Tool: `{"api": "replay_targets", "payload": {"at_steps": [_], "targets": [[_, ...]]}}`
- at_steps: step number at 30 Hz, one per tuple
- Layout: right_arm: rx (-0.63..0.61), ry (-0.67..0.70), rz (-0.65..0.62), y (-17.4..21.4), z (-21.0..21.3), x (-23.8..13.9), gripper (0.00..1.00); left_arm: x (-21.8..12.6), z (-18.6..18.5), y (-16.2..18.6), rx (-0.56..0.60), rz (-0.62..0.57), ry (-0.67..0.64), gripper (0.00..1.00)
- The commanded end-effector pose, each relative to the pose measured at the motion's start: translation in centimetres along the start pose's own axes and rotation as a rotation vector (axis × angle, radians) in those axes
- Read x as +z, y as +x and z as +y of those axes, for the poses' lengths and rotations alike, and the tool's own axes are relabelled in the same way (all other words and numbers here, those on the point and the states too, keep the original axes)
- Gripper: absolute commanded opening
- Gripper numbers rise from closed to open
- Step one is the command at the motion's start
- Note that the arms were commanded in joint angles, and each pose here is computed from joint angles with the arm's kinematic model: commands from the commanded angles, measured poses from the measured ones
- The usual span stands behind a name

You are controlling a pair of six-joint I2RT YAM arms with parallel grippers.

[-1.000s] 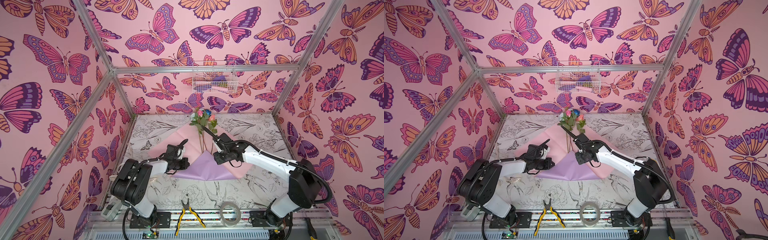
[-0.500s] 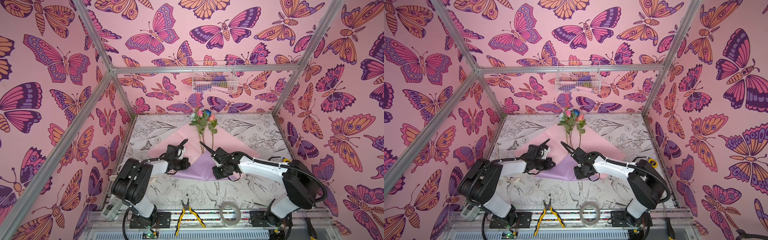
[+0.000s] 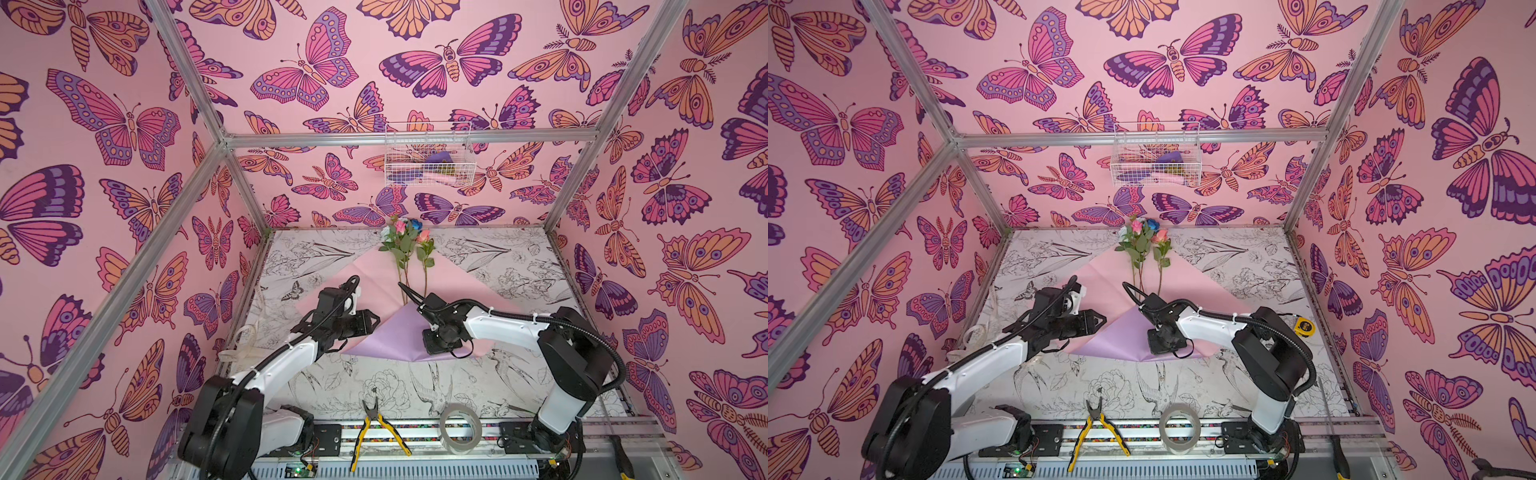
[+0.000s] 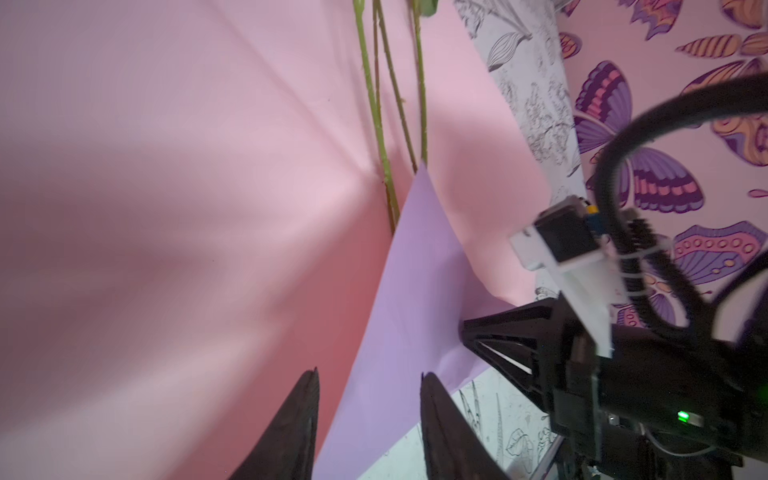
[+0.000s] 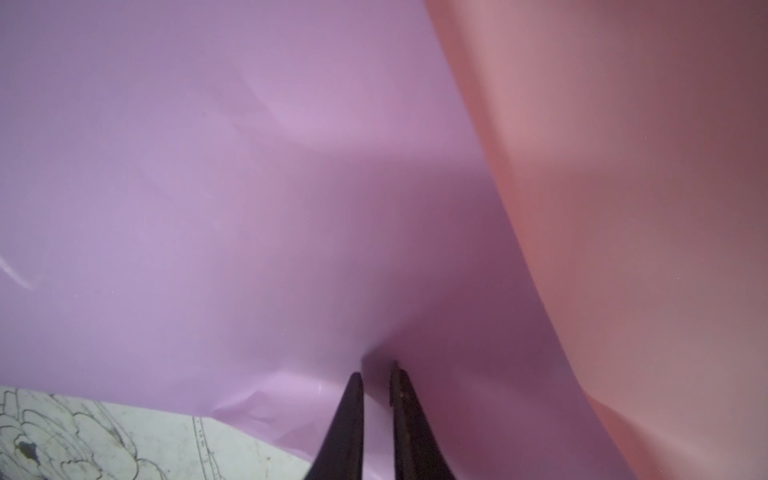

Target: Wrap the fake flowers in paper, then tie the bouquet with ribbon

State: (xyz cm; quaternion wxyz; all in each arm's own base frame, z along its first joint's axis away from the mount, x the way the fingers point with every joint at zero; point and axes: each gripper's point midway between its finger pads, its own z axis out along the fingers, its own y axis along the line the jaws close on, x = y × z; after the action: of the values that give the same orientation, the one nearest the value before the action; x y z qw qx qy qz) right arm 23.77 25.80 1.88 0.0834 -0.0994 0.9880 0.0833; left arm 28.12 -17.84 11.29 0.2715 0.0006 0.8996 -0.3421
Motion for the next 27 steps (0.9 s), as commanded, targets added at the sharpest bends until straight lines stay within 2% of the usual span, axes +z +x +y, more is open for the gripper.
{"api": "replay_targets", "payload": {"at_steps": [1,4,9,16,27], "targets": [[0.031,0.025,-0.014,-0.7,-0.2,0.2,0.17,-0.8,0.7,3.2,-0.090,0.050,-0.025,0.38],[0.039,0.035,-0.008,-0.7,-0.5,0.4,0.16,-1.4,-0.6,5.0,-0.105,0.056,0.009,0.32],[0.048,0.042,0.001,-0.6,-0.7,0.5,0.16,-0.6,-1.6,7.6,-0.081,0.108,0.008,0.27],[0.057,0.031,0.007,-0.6,-0.5,0.5,0.16,2.1,-1.4,7.1,-0.067,0.108,0.000,0.24],[0.068,0.019,0.003,-0.8,-0.5,-0.1,0.15,3.7,2.1,8.1,-0.066,0.080,-0.094,0.11]]}}
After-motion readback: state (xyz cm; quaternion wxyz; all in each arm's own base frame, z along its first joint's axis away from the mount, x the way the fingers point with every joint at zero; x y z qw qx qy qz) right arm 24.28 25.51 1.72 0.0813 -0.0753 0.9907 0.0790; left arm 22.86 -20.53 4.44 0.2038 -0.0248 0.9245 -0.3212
